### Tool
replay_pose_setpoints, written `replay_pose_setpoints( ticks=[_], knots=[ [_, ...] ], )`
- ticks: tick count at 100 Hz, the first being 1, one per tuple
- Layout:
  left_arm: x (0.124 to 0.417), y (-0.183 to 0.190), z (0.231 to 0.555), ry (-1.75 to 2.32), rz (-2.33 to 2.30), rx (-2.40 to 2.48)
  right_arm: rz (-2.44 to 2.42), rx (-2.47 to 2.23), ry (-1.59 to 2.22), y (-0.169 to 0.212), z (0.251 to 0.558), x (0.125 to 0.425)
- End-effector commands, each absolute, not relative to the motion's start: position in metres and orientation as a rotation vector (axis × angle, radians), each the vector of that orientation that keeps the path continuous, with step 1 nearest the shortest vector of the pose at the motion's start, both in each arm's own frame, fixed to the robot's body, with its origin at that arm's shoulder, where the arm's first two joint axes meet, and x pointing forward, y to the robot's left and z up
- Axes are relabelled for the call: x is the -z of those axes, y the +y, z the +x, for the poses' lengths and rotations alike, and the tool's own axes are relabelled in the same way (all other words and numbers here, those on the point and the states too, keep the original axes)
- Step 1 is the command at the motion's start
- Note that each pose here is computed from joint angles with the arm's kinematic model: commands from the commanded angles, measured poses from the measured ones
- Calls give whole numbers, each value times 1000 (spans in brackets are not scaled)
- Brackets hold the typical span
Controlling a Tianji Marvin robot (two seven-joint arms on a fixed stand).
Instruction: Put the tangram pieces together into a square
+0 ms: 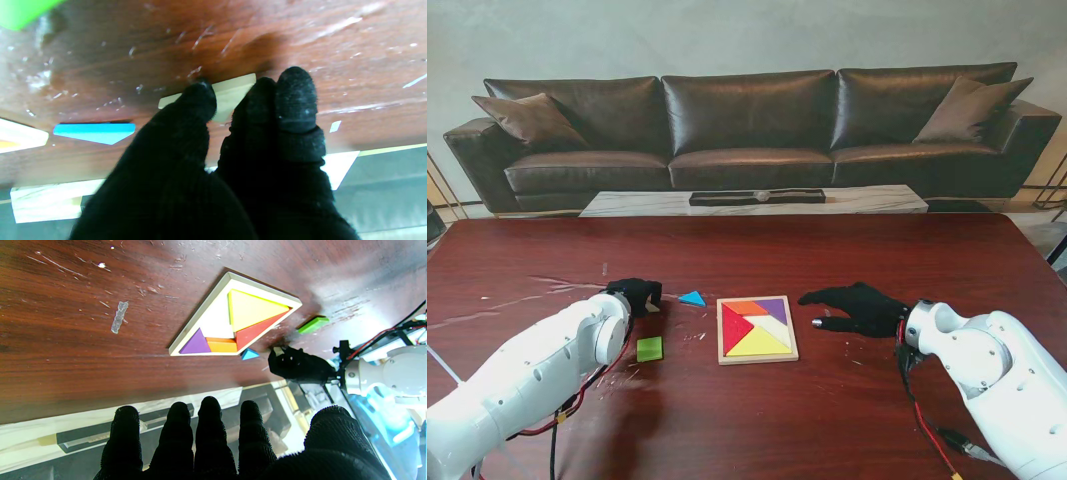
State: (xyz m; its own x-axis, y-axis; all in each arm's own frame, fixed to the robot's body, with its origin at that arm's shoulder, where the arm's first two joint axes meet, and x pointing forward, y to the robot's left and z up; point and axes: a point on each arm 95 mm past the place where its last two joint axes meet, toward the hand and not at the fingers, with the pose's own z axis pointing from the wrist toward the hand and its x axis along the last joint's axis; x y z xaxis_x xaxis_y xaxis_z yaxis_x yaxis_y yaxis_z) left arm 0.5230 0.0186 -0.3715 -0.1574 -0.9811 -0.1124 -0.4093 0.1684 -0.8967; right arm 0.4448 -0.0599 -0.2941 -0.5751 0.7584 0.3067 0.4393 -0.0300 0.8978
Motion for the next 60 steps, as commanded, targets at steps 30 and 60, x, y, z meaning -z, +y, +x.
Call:
replay_pose_setpoints(
  ticks=[30, 60],
  knots=[
    [427, 33, 486, 1814, -1435, 789, 1260, -1641, 1978, -57, 443, 295],
    [429, 33, 487, 1796, -1420, 815, 1260, -1641, 1981, -56, 444, 295]
  ],
)
